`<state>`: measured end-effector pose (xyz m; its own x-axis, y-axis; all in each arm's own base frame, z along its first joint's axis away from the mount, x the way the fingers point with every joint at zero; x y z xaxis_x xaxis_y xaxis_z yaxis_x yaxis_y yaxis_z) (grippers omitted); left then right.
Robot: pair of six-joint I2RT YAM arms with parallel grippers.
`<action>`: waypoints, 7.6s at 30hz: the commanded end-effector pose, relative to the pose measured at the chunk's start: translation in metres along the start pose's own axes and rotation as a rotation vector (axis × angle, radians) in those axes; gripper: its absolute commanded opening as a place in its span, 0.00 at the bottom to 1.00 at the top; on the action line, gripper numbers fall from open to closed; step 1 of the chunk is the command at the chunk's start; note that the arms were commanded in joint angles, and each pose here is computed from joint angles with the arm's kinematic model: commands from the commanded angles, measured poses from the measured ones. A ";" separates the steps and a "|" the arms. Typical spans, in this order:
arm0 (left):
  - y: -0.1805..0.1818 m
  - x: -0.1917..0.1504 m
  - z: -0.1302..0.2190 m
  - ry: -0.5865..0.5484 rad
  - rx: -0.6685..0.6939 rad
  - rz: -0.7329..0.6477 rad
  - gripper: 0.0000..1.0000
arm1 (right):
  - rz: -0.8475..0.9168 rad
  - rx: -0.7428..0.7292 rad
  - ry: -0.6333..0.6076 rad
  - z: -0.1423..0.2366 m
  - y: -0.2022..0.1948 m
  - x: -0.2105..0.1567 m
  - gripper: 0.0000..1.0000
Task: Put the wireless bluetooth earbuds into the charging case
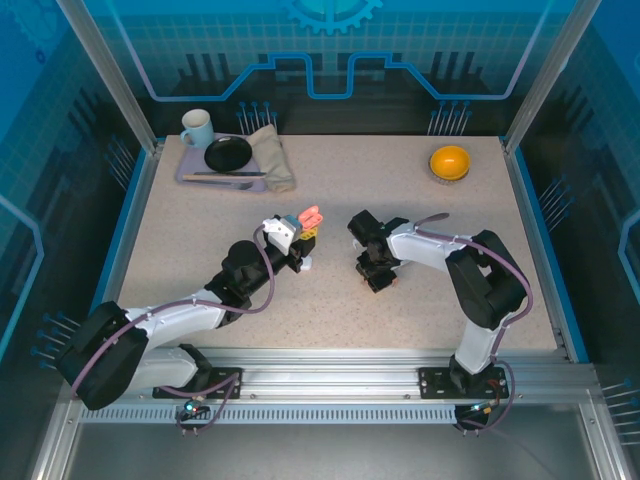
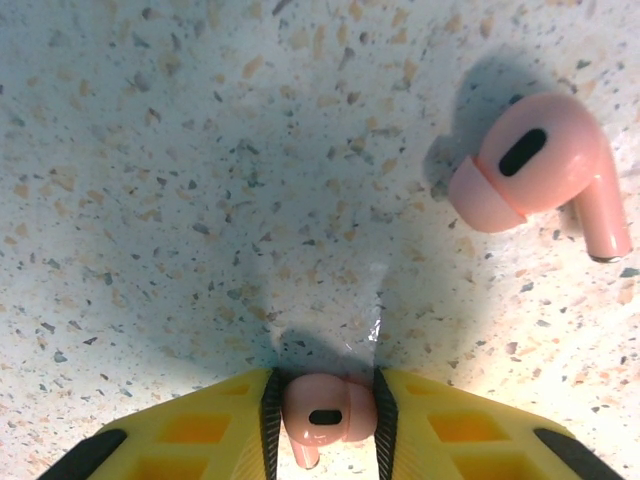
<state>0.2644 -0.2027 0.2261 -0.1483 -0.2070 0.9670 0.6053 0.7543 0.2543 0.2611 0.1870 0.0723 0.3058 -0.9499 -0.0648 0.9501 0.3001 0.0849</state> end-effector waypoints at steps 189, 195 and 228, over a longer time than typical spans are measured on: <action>-0.001 0.081 -0.055 -0.154 -0.039 0.100 0.00 | 0.968 1.328 -0.345 0.275 0.066 -0.059 0.60; -0.002 0.080 -0.055 -0.153 -0.044 0.099 0.00 | 0.915 1.364 -0.306 0.286 0.065 -0.049 0.67; -0.004 0.070 0.012 -0.120 -0.061 0.039 0.00 | 0.832 0.100 -0.312 0.111 -0.017 0.053 0.67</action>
<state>0.2495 -0.2147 0.2892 -0.1825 -0.0937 0.9787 0.6559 0.7299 0.1922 0.2564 0.1264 0.1901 0.7857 -0.4971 0.3682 0.4586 0.8675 0.1926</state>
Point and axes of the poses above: each hand's point on the last joint's axis, 136 mm out from that joint toward the fingers, its own z axis back along the fingers, its own y axis along the line the jaws close on, x = y × z, the point moved 6 cm from there along z, back along the fingers, and after that the axes turned 14 degrees about -z, right-handed, at the moved point
